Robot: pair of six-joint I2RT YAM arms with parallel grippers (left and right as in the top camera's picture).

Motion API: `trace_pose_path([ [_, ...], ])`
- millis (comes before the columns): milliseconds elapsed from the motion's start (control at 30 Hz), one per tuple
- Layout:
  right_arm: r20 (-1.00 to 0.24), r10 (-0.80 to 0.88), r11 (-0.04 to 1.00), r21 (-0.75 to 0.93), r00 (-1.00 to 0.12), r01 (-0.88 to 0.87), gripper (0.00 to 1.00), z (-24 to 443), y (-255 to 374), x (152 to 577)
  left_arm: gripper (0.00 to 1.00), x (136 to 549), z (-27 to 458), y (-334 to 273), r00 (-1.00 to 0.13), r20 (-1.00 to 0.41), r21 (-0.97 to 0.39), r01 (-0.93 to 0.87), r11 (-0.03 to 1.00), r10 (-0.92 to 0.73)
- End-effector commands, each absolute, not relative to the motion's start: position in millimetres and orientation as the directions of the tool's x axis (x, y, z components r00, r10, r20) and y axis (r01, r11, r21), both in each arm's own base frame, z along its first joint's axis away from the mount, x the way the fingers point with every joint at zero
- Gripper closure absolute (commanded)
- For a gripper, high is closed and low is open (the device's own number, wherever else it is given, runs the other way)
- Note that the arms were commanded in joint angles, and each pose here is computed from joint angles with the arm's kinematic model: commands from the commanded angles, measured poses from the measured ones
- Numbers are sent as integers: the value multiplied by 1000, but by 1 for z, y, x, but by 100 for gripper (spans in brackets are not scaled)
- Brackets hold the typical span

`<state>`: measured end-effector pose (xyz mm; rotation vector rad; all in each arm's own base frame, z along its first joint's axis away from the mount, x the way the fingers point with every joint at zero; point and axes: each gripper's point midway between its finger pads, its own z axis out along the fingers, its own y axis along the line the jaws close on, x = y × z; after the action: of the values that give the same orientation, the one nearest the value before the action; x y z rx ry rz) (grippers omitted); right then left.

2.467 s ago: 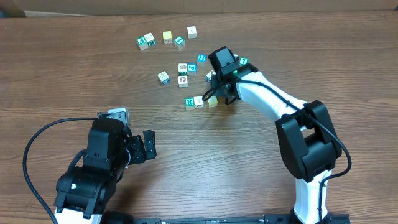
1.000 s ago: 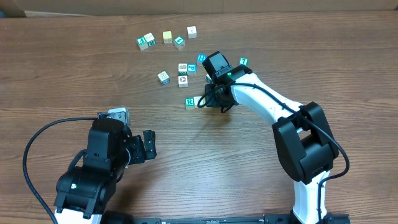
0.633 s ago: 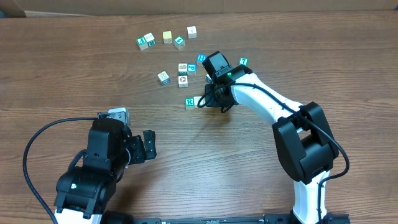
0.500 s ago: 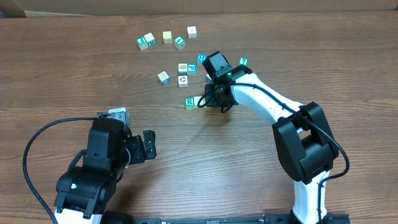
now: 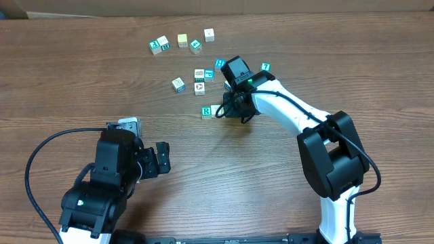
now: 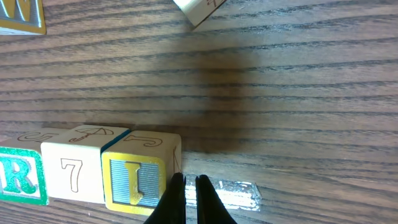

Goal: Form a horizontal line
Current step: 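Raise the right gripper and move to the green 7 block upper right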

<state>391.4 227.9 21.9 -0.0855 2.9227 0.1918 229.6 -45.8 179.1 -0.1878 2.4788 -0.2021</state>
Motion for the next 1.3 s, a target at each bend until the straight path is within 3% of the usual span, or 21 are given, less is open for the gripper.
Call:
trace_pose_path([
  [0, -235, -46, 993, 98, -971, -71, 96, 26, 223, 394, 1, 229, 178, -46, -788, -583, -201, -95, 975, -197],
  [467, -411, -13, 996, 73, -911, -48, 96, 83, 203, 457, 0, 229, 178, -46, -788, -583, -201, -95, 975, -197],
  [767, -423, 103, 991, 125, -900, 55, 96, 135, 146, 487, 0, 229, 178, -46, -788, -583, -201, -95, 975, -197],
  [800, -416, 120, 986, 159, -901, 58, 80, 135, 143, 489, 0, 229, 178, -46, -788, -583, -201, -95, 975, -197],
  [867, -413, 145, 976, 210, -899, 61, 27, 136, 139, 495, 1, 229, 178, -46, -788, -583, -201, -95, 975, -197],
  [933, -430, 159, 968, 243, -889, 56, 11, 137, 136, 503, 0, 229, 178, -46, -788, -583, -201, -95, 975, -197],
  [1067, -503, 94, 975, 222, -859, -23, 7, 138, 138, 522, 0, 229, 178, -46, -788, -583, -201, -95, 975, -197],
  [1267, -527, 86, 982, 189, -845, -18, 14, 111, 134, 543, 0, 229, 178, -46, -788, -583, -201, -95, 975, -197],
])
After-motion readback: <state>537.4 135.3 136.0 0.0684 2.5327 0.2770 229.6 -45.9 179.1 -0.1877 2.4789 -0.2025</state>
